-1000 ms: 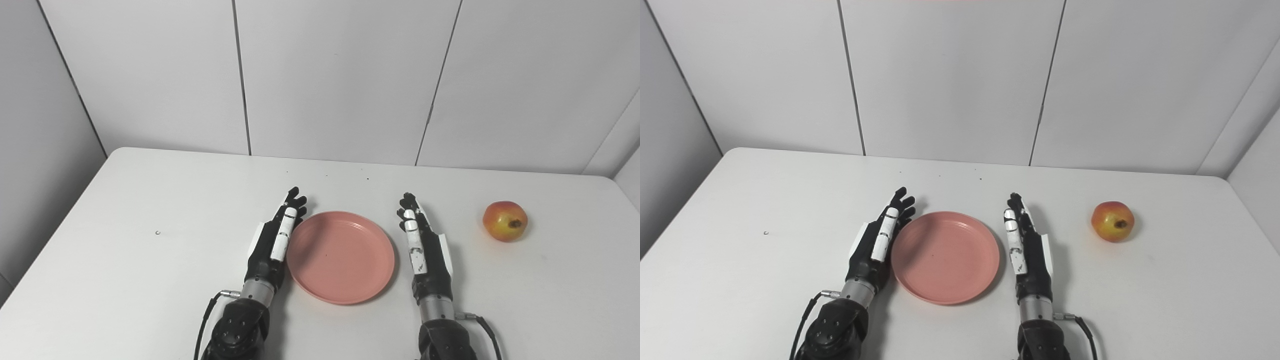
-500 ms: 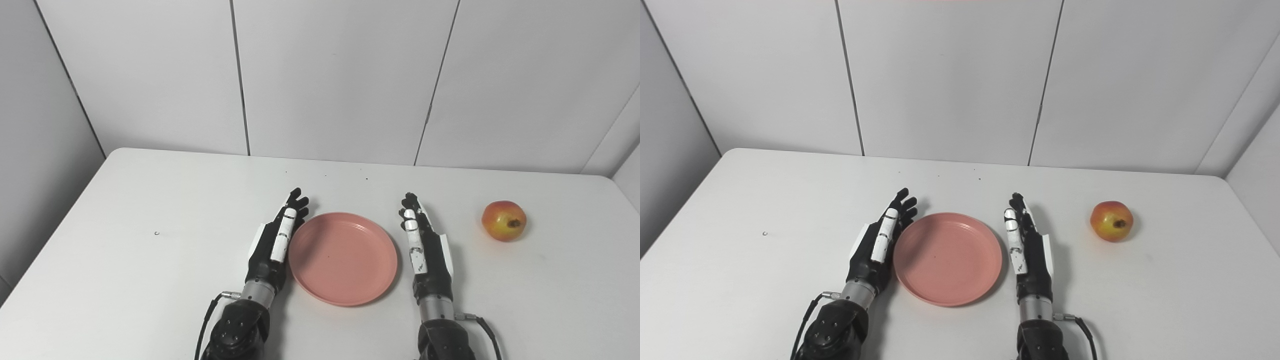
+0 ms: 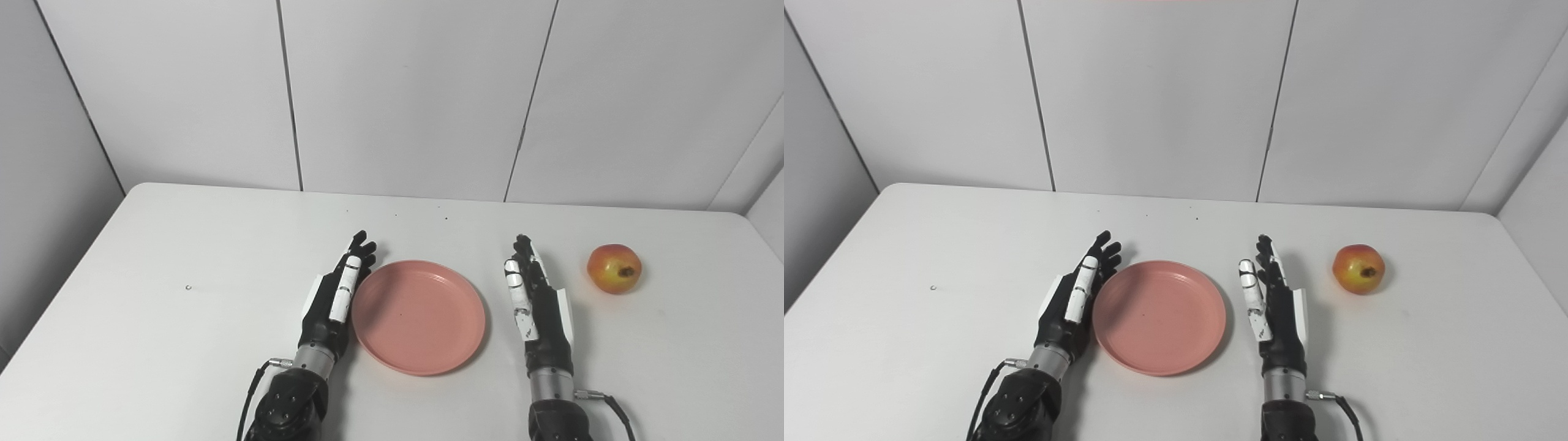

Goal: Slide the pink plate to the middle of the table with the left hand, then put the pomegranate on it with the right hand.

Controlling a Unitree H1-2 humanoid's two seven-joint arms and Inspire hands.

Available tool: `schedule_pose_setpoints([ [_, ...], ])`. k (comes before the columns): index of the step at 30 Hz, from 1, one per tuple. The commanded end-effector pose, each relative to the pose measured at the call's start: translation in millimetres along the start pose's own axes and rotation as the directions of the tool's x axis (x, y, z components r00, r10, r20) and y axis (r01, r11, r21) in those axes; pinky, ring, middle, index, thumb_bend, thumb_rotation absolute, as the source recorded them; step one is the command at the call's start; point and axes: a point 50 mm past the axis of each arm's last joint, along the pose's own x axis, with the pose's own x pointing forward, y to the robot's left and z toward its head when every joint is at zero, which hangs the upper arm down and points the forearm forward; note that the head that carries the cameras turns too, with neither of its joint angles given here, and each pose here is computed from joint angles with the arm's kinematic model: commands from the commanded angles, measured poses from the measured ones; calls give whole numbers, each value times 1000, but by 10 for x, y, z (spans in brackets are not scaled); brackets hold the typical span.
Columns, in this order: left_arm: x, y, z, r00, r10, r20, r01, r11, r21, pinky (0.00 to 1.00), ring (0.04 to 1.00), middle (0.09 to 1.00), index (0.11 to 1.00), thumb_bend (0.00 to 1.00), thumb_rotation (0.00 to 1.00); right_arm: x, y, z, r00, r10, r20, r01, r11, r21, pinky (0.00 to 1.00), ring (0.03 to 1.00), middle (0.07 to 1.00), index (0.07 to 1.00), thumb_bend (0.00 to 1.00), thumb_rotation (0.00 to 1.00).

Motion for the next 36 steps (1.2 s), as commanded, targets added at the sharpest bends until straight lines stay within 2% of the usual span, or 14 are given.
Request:
schedule_pose_setpoints([
  [1, 17, -85, 40, 999, -32, 27, 32, 999, 0, 956, 944, 939, 942, 401, 1000, 120, -21, 184, 997, -22, 70, 22, 1000, -8, 905, 921, 925, 922, 581, 965],
  [9, 23, -68, 32, 999, -29, 28, 28, 999, 19, 954, 944, 942, 942, 411, 1000, 165, -185, 270, 989, -84, 119, 90, 995, -47, 893, 915, 913, 913, 579, 932],
  [13, 22, -66, 34, 999, -25, 24, 25, 999, 23, 949, 942, 941, 941, 413, 1000, 193, -272, 329, 981, -129, 145, 144, 985, -97, 849, 890, 898, 903, 601, 928],
  [15, 19, -58, 33, 999, -27, 25, 27, 999, 20, 946, 940, 939, 939, 411, 1000, 206, -321, 347, 979, -132, 155, 151, 981, -119, 822, 888, 897, 901, 615, 926],
  [20, 15, -21, 28, 999, -30, 31, 30, 999, 15, 953, 944, 943, 944, 412, 1000, 265, -413, 357, 978, -121, 169, 146, 979, -143, 860, 899, 901, 904, 631, 871],
  [25, -2, 52, 28, 999, -22, 33, 22, 1000, 4, 948, 942, 937, 935, 425, 1000, 264, -369, 326, 984, -112, 136, 133, 979, -157, 854, 900, 907, 907, 630, 832],
  [28, -8, 109, 27, 999, -15, 32, 15, 1000, 2, 954, 940, 934, 938, 451, 1000, 244, -287, 326, 984, -133, 118, 153, 973, -174, 836, 885, 897, 894, 650, 800],
  [32, -6, 177, 24, 999, -19, 42, 19, 1000, 4, 953, 945, 937, 936, 470, 1000, 235, -182, 356, 982, -141, 125, 163, 969, -185, 841, 885, 897, 889, 648, 780],
  [36, -1, 220, 24, 999, -19, 48, 19, 1000, 7, 941, 941, 935, 933, 465, 1000, 254, -158, 385, 981, -136, 139, 163, 966, -201, 844, 889, 899, 894, 644, 788],
])
